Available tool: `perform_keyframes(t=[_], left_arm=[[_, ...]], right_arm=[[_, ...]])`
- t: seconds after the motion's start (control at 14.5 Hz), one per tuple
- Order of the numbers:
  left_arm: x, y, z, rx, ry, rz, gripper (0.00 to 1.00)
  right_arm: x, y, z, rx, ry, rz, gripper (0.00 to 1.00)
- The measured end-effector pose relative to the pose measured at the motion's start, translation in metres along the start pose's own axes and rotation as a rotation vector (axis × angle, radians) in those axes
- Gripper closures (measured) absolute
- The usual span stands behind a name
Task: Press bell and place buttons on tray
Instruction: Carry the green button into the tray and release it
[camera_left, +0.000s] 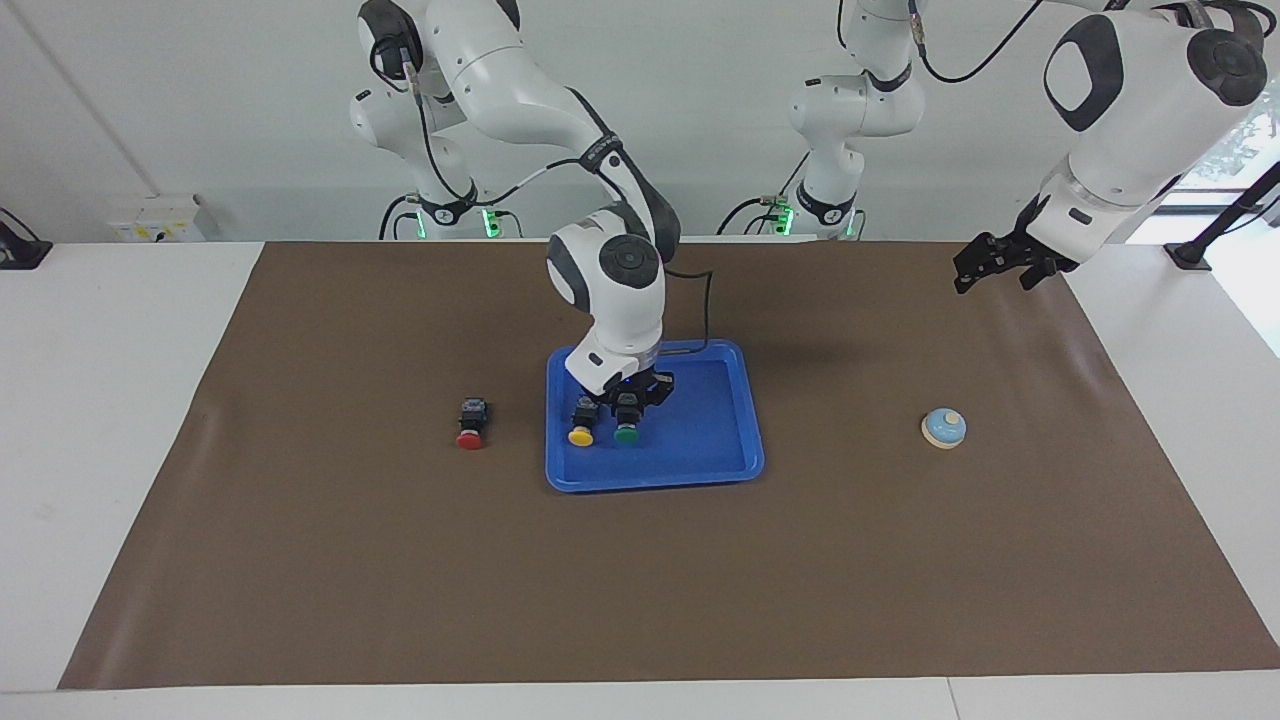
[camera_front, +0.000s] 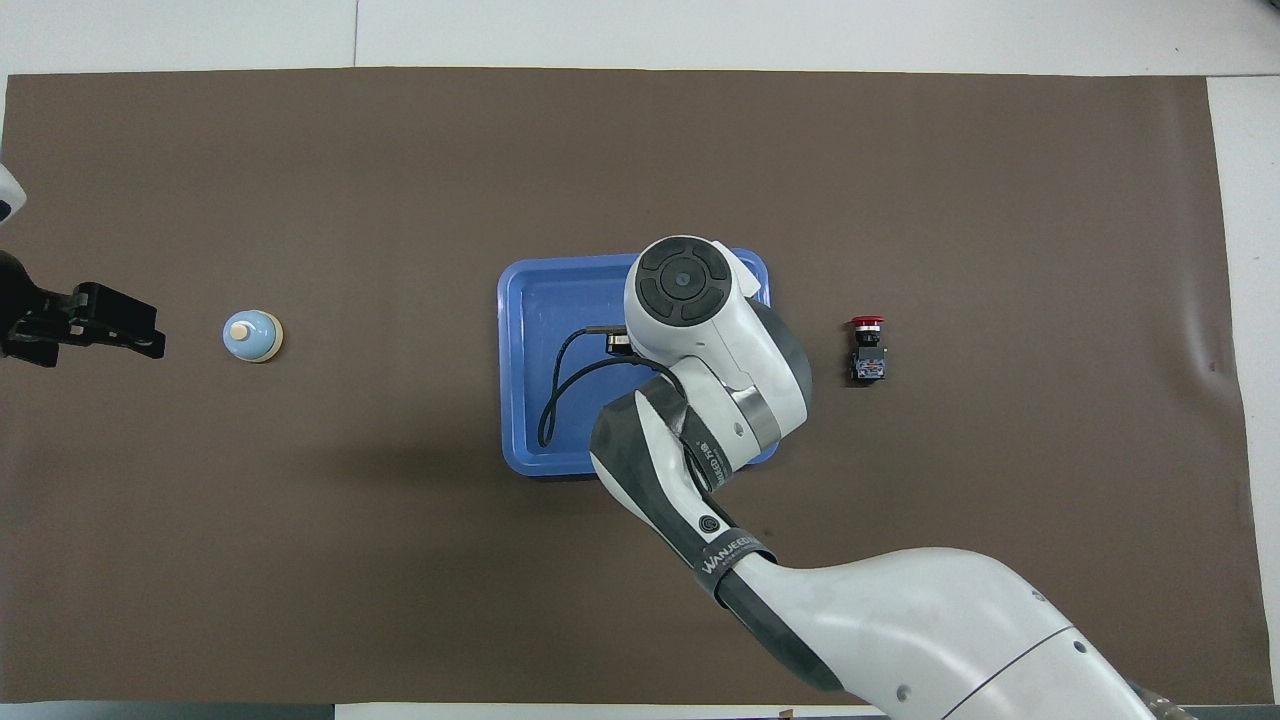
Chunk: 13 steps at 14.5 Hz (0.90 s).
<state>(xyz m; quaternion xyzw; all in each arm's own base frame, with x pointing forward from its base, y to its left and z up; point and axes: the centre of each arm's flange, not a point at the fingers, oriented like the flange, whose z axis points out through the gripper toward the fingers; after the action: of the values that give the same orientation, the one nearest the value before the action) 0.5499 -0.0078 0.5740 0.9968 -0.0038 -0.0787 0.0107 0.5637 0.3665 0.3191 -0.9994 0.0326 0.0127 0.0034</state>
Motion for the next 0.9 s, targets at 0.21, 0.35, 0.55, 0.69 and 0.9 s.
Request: perform_keyframes(t=[0.21, 0.35, 0.55, 0.69, 0.9], left_arm=[[0.0, 0.0, 0.0, 0.0, 0.0, 0.0, 0.0], [0.0, 0.0, 0.0, 0.0, 0.0, 0.0, 0.0], [0.0, 0.0, 0.0, 0.0, 0.0, 0.0, 0.0], [0.0, 0.0, 0.0, 0.0, 0.0, 0.0, 0.0], [0.0, 0.0, 0.0, 0.0, 0.0, 0.0, 0.0]], right_arm=[[-0.001, -0.003, 0.001, 0.019, 0.003, 0.006, 0.59], [-0.006, -0.01, 0.005, 0.025, 0.001, -0.003, 0.59], [-0.018, -0.018, 0.017, 0.014, -0.015, -0.018, 0.59], [-0.02, -0.016, 0.023, 0.016, -0.011, -0.01, 0.59], [-0.02, -0.015, 0.023, 0.011, -0.015, -0.006, 0.36]])
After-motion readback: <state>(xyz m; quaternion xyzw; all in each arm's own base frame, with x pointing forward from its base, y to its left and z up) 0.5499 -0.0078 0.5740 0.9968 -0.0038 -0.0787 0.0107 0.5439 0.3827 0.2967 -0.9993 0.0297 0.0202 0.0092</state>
